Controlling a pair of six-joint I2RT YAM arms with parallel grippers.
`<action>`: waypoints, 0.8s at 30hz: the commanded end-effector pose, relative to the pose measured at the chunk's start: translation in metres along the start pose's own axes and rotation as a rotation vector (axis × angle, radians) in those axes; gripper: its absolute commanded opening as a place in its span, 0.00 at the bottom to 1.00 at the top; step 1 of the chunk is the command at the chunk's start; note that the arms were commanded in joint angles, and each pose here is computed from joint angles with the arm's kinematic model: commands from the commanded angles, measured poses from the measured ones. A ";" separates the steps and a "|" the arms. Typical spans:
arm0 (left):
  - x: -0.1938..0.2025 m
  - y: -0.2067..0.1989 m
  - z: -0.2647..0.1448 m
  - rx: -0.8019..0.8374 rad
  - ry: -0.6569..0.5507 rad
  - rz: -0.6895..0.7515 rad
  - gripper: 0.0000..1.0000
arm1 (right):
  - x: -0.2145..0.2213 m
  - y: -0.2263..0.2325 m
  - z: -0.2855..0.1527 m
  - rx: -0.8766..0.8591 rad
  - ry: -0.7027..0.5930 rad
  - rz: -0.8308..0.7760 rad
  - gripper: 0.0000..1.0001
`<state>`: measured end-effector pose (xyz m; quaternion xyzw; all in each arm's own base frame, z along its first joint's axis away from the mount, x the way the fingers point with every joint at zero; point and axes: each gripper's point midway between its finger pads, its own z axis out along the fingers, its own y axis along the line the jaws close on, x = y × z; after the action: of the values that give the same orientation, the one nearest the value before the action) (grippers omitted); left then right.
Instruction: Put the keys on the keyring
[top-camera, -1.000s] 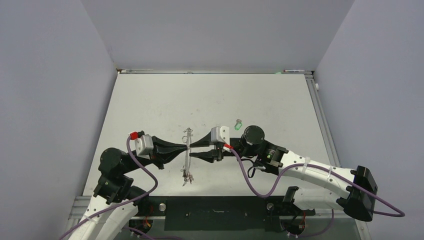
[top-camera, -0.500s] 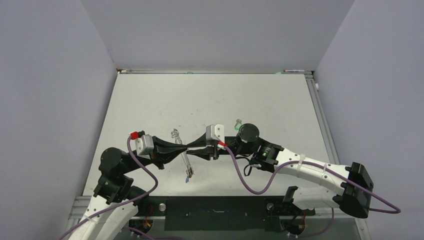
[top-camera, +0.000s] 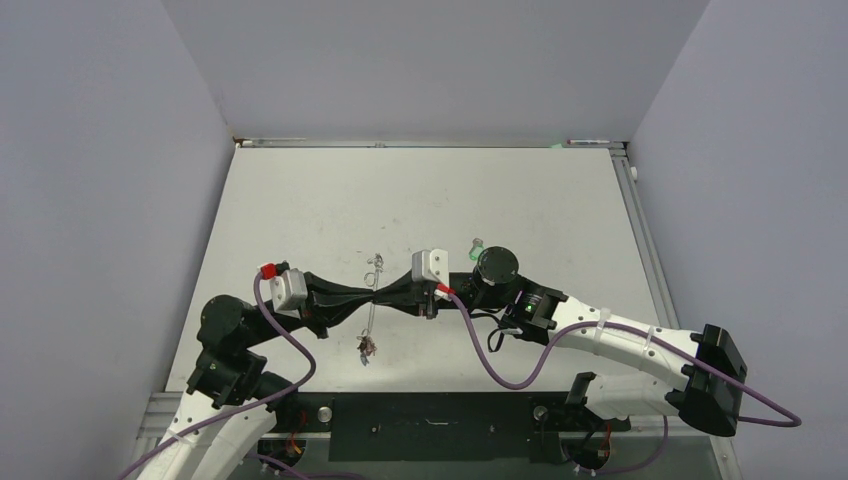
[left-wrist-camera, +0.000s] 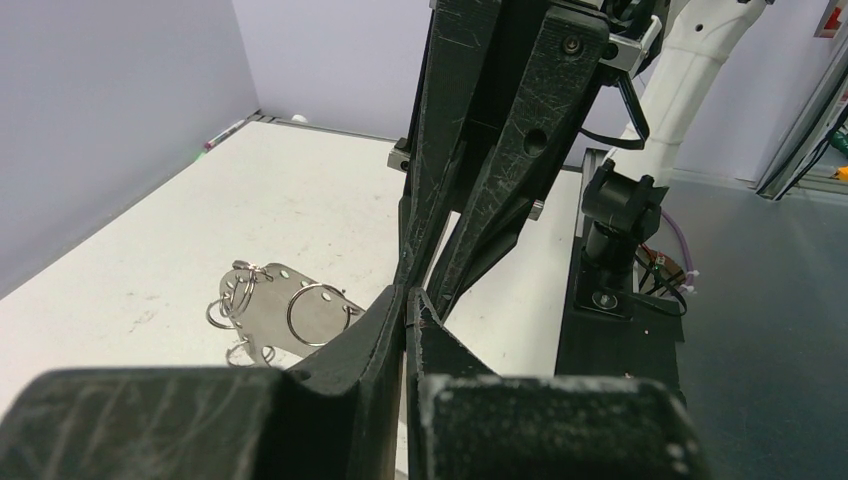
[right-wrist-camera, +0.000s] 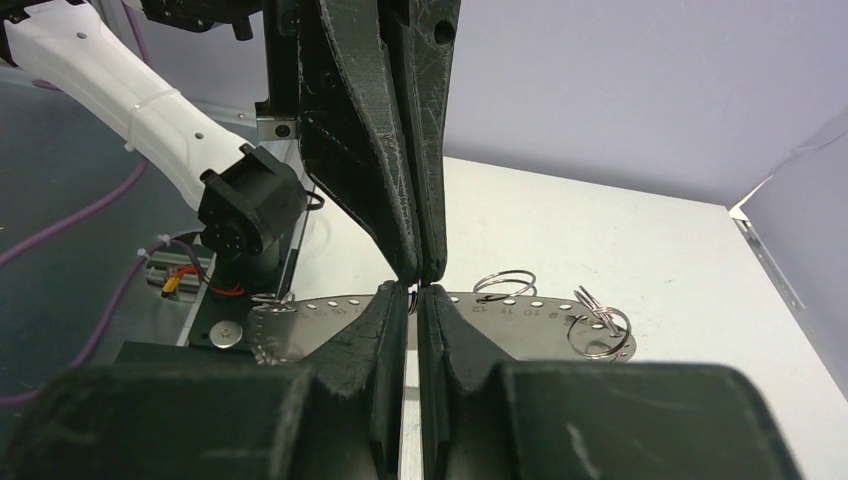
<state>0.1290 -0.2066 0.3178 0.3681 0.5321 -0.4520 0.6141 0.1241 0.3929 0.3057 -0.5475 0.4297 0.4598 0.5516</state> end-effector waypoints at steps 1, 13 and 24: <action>-0.030 -0.006 0.000 0.010 -0.072 0.062 0.00 | -0.026 -0.004 0.003 0.005 -0.083 -0.073 0.05; -0.040 -0.011 -0.005 0.009 -0.130 0.070 0.37 | -0.025 -0.003 -0.003 0.005 -0.053 -0.116 0.05; -0.035 -0.016 -0.007 0.032 -0.111 0.089 0.41 | -0.038 -0.002 -0.012 0.007 -0.050 -0.152 0.05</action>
<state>0.1162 -0.1992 0.3436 0.3607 0.4906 -0.4543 0.6502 0.1258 0.3883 0.2897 -0.5768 0.4312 0.4293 0.5450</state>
